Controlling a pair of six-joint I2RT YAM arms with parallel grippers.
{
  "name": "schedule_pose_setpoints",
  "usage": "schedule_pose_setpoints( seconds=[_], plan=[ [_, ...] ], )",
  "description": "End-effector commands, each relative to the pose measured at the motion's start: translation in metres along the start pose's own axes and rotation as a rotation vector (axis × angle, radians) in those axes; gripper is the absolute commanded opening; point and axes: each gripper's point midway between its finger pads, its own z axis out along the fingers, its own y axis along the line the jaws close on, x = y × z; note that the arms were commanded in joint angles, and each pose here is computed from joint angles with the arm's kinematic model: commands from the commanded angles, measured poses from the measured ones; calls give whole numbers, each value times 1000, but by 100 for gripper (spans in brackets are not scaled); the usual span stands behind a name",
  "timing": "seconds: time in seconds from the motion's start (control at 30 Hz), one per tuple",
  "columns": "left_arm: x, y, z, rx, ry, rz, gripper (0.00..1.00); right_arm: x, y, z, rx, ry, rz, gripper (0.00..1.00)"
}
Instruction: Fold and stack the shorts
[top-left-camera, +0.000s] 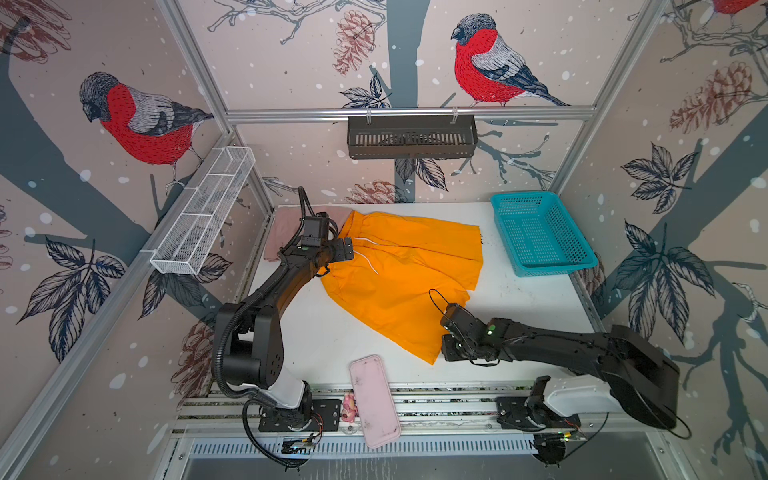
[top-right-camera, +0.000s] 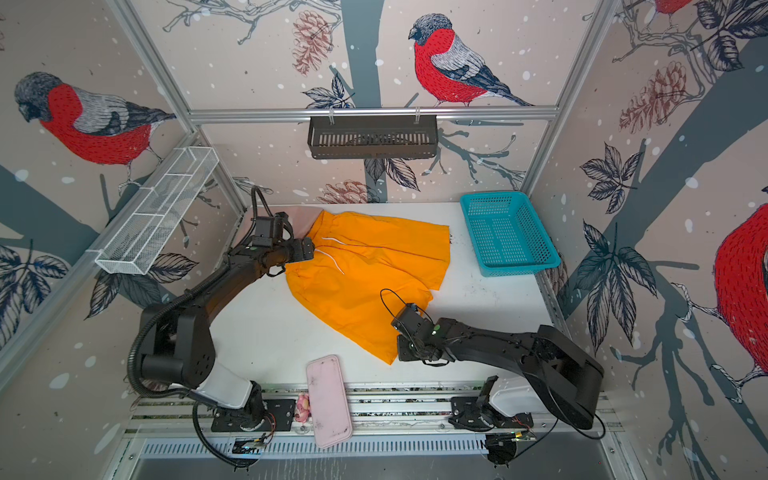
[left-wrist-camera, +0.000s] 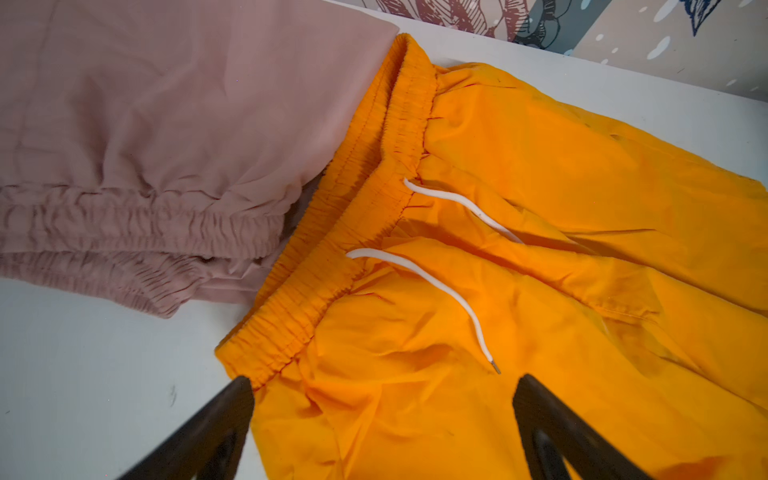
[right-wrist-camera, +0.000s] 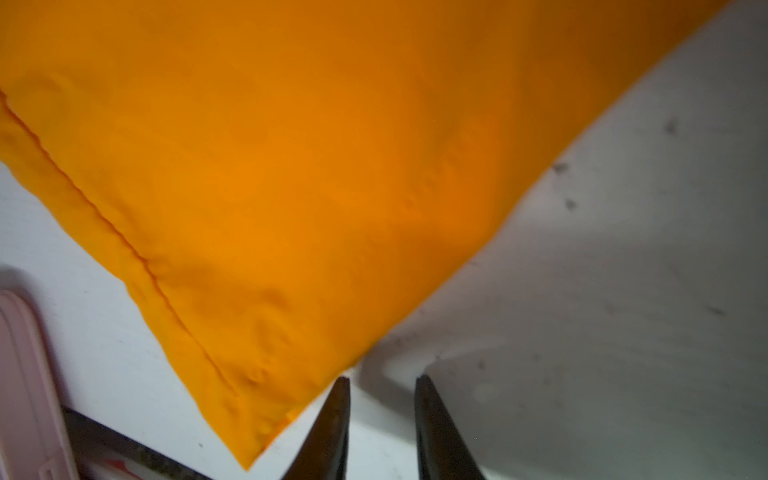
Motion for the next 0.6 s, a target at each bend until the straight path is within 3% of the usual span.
schedule_pose_setpoints(
  seconds=[0.0, 0.1, 0.27, 0.37, 0.57],
  plan=[
    [-15, -20, 10, 98, -35, 50, 98, 15, -43, -17, 113, 44, 97, 30],
    [-20, -22, 24, 105, -40, 75, 98, -11, -55, -36, 60, -52, 169, 35],
    [-42, -21, 43, 80, -57, 111, 98, -70, -34, -69, -99, -294, 175, 56],
    [-42, -19, 40, 59, -25, 84, 98, -75, -8, -59, -175, -256, 128, 62],
    [-32, 1, 10, -31, -37, -3, 98, -44, 41, -24, -160, -99, -20, 71]
  ],
)
